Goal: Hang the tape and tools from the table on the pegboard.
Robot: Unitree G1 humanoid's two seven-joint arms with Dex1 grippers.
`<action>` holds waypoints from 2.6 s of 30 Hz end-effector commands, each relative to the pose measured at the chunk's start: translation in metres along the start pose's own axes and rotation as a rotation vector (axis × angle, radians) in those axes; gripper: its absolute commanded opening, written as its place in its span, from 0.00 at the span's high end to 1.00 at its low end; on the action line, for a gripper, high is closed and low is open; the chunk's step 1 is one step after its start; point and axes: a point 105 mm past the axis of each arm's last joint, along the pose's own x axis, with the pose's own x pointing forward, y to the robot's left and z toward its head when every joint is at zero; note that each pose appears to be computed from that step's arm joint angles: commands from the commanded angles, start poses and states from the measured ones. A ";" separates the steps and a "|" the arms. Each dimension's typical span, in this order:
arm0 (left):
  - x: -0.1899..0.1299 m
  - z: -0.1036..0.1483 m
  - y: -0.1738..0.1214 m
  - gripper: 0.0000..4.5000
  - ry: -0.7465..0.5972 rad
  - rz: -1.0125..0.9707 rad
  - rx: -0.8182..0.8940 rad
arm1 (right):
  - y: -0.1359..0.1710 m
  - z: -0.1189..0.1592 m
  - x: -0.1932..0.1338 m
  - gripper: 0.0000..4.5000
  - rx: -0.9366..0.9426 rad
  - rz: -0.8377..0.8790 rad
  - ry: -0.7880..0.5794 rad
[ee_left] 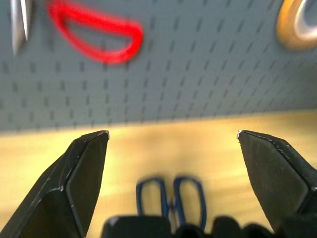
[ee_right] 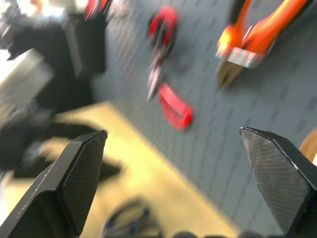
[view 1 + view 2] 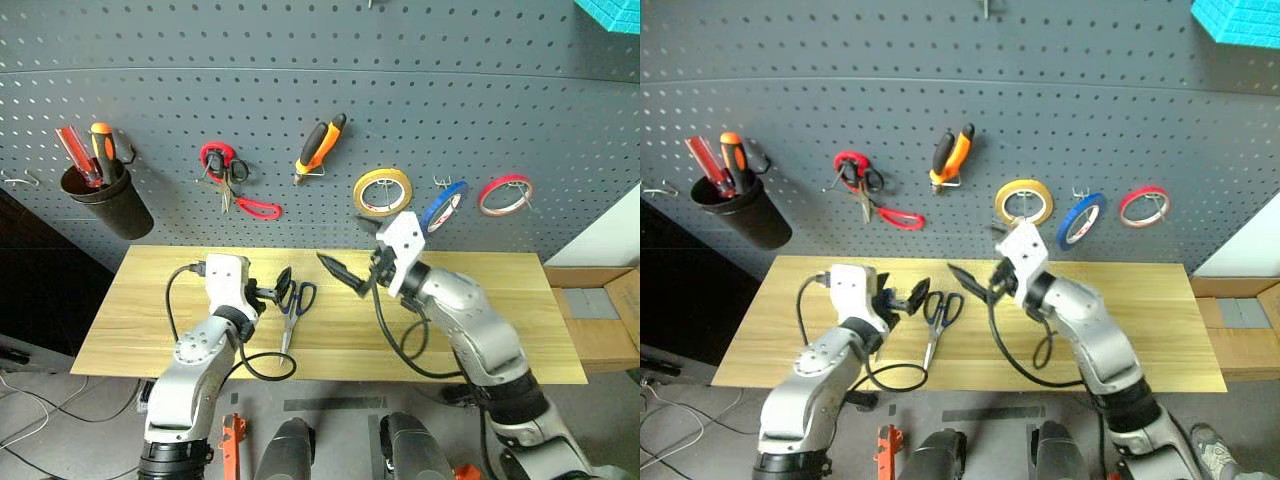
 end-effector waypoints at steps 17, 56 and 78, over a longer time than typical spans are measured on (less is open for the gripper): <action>-0.019 -0.083 -0.001 0.00 0.374 0.055 0.067 | 0.065 -0.021 -0.028 0.01 -0.120 0.443 0.048; -0.018 -0.109 0.009 0.89 0.517 0.037 0.140 | 0.045 -0.029 -0.026 0.00 -0.150 0.326 0.066; -0.088 -0.029 0.007 0.89 -0.108 0.122 0.363 | 0.009 0.046 -0.049 0.00 0.221 0.091 -0.330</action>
